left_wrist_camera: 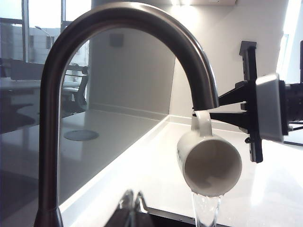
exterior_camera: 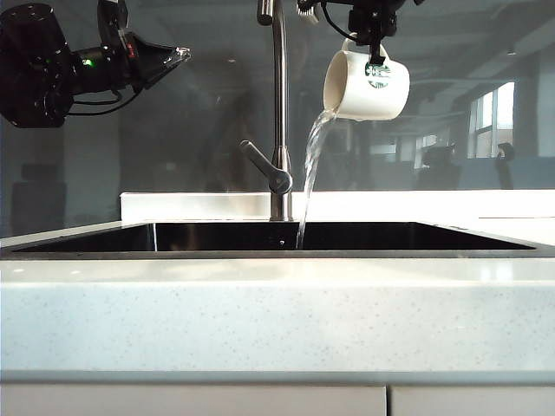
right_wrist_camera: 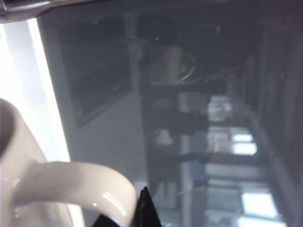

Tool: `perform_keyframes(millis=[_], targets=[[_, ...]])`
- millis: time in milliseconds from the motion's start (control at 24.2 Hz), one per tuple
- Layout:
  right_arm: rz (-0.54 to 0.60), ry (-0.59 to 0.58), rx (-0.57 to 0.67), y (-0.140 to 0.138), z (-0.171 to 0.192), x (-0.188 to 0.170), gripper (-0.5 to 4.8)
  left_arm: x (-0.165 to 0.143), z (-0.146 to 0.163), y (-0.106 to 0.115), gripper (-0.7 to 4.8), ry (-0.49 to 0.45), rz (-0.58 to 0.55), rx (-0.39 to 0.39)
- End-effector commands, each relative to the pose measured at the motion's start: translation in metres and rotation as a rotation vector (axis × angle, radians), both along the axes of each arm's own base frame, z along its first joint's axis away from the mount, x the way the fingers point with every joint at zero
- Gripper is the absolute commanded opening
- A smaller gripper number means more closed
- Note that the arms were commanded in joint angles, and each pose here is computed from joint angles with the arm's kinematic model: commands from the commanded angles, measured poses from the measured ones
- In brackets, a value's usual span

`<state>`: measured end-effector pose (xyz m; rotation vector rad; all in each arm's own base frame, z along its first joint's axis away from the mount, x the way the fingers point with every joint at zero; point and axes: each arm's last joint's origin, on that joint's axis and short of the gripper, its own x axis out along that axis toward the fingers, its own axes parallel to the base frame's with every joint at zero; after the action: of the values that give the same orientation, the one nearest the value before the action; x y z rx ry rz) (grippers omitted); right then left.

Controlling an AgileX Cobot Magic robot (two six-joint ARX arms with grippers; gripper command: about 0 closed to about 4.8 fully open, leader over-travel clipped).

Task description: Pick up the mug next to the sink, go to the faucet to get some water, pour the water into the sink, and finally put the mug back to its place.

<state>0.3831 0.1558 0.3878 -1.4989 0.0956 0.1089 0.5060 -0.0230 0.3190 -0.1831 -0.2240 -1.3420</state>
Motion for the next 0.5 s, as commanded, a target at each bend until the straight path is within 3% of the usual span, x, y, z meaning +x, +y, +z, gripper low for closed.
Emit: perform_keyframes(millis=[41,165,496], targets=[[0.061,-0.099,-0.127,-0.0007,0.0191,-0.0051,-0.02,-0.0027,0.0059,0.0002,-0.04,-0.024,0.000,0.001],[0.107,-0.115,-0.227,0.0005,0.0199,-0.0052,-0.02,-0.0027,0.0059,0.0002,-0.04,-0.024,0.000,0.001],[0.107,-0.183,-0.341,0.0041,0.0261,-0.0068,-0.02,-0.0029,0.0061,-0.0002,-0.04,-0.021,-0.002,0.000]])
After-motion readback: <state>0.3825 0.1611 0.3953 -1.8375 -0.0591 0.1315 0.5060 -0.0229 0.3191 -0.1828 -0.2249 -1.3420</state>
